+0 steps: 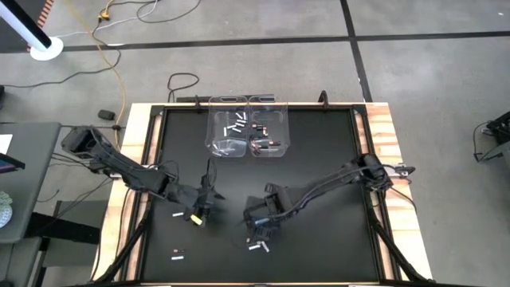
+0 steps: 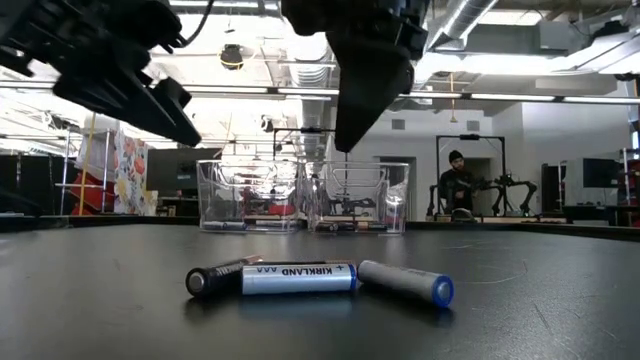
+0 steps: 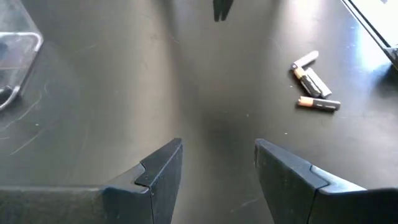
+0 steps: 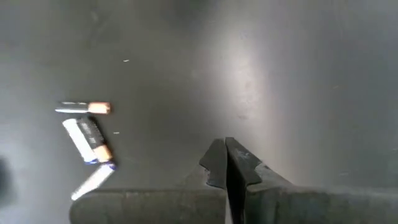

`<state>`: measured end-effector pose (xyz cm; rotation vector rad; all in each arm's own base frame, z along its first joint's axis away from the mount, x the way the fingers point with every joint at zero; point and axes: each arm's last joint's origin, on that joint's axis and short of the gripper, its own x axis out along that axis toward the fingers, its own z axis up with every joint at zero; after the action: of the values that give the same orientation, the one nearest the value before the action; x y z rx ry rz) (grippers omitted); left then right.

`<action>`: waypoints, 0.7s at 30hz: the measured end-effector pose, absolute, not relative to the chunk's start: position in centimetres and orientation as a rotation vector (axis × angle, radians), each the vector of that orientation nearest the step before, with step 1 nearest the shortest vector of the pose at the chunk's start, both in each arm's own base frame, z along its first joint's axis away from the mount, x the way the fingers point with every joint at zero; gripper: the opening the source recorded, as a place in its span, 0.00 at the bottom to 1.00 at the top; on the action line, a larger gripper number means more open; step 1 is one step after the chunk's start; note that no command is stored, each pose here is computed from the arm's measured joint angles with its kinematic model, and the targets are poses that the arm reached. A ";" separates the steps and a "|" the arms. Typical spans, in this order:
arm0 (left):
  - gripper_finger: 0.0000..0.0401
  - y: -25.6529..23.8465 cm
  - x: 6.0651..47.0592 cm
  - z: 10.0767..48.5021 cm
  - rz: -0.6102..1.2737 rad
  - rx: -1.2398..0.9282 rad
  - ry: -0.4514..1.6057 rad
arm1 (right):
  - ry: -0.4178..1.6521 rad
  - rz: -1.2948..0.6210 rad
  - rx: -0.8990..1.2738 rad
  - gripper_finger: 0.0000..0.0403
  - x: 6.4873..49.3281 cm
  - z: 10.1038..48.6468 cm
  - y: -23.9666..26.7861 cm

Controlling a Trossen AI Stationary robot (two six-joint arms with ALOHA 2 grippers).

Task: Sort batteries
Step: Put the white battery into the left transparent bin

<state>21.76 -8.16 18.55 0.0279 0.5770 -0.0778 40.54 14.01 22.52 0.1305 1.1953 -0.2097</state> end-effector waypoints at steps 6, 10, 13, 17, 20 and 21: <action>0.48 -7.6 22.2 18.8 -0.204 0.038 0.560 | 1.153 -0.194 0.137 0.03 39.5 23.1 13.2; 0.48 -6.9 22.4 18.8 -0.177 0.031 0.562 | 1.097 -0.218 0.197 0.03 38.0 22.9 13.5; 0.48 -6.6 22.5 18.8 -0.164 0.029 0.561 | 1.050 -0.277 0.259 0.03 35.8 22.7 14.8; 0.48 -6.6 22.5 18.8 -0.164 0.024 0.560 | 0.963 -0.350 0.384 0.03 32.6 22.2 17.9; 0.48 -7.0 22.4 18.8 -0.195 0.023 0.562 | 0.931 -0.368 0.500 0.03 30.7 21.7 20.9; 0.48 -7.2 22.4 18.8 -0.206 0.021 0.563 | 0.920 -0.374 0.543 0.02 30.3 21.5 21.8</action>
<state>22.37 -7.20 18.80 0.0214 0.5630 -0.2064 30.27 21.81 21.49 0.5433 0.9203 -0.3744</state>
